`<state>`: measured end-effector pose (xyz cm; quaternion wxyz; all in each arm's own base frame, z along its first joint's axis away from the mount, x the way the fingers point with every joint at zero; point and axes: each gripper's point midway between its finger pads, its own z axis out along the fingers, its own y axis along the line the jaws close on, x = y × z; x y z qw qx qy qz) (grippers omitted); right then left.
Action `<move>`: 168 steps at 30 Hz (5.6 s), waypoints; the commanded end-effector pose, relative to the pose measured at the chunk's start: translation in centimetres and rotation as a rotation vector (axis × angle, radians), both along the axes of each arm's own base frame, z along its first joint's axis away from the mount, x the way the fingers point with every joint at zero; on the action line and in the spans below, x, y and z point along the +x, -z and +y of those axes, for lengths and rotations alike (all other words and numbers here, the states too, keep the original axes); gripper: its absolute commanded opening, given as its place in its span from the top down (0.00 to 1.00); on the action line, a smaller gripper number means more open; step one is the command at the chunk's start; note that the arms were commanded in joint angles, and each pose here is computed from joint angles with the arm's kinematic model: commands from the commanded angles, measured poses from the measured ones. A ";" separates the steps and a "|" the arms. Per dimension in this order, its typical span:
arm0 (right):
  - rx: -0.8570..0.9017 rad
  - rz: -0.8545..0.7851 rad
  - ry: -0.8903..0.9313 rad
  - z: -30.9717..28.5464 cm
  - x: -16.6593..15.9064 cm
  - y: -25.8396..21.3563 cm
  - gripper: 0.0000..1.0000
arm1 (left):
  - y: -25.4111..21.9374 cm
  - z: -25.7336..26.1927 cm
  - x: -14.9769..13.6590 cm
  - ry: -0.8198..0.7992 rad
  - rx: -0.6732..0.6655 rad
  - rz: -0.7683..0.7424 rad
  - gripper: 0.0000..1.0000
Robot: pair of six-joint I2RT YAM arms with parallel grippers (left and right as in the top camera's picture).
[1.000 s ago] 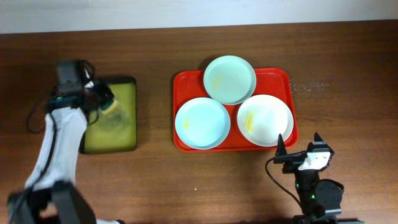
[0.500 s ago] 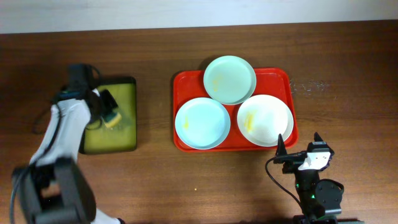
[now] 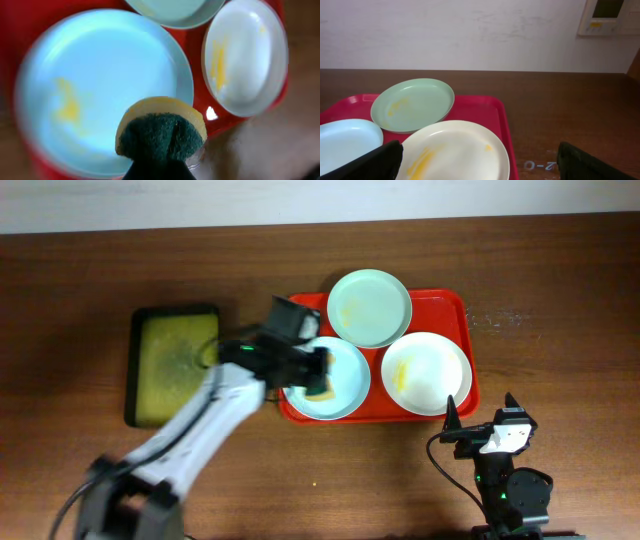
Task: Clean dirty plates on tray and stack at the side
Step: 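Move the sponge with left gripper onto the light blue plate, then reach right gripper to the light blue plate rim and grip it, then hold plate with right gripper and scrub it with the left-held sponge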
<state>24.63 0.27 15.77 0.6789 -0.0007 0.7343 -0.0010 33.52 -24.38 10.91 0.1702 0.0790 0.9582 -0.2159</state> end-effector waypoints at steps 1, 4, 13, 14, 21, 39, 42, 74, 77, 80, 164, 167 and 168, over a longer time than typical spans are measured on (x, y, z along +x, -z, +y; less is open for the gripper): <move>0.003 0.008 0.006 -0.1 0.0 0.4 0.01 | 4.6 -1.8 1.4 -0.088 0.074 -0.008 1.00; 0.003 0.008 0.006 -0.1 0.0 0.4 0.01 | 6.2 -3.1 2.5 -0.082 0.071 -0.043 1.00; 0.003 0.008 0.006 -0.1 0.0 0.4 0.01 | 7.9 -2.1 3.9 -0.125 0.149 -0.093 0.54; 0.003 0.008 0.006 -0.1 0.0 0.4 0.01 | 7.8 -2.1 4.0 -0.112 0.152 -0.099 0.44; 0.003 0.008 0.006 -0.1 0.0 0.4 0.01 | -2.9 1.3 5.3 -0.188 0.071 -0.228 0.25; -0.102 -0.074 0.029 -0.6 0.1 -1.7 0.01 | -0.8 11.6 1.6 -0.343 0.342 -0.050 0.00; 0.021 -0.262 -0.406 6.7 -1.7 -6.2 0.01 | -0.7 11.7 1.4 -0.341 0.346 -0.042 0.00; 0.394 1.285 -0.188 16.6 9.9 10.7 0.53 | -0.6 10.9 1.0 -0.318 0.306 -0.016 0.01; 0.367 1.285 -0.172 16.3 10.0 11.3 0.54 | -0.6 10.9 1.0 -0.318 0.306 -0.016 0.00; 0.338 1.263 -0.144 15.8 10.4 12.1 0.53 | -0.6 10.5 0.9 -0.308 0.288 -0.006 0.00; 0.296 1.274 -0.383 19.3 10.6 15.4 0.96 | 6.2 4.4 2.3 -0.059 0.097 0.123 1.00; 0.296 1.274 -0.383 19.3 10.6 15.4 0.96 | 7.9 3.6 1.3 -0.037 0.075 0.191 1.00; 0.296 1.274 -0.383 19.3 10.6 15.4 0.96 | 9.0 3.3 0.8 -0.026 0.088 0.216 1.00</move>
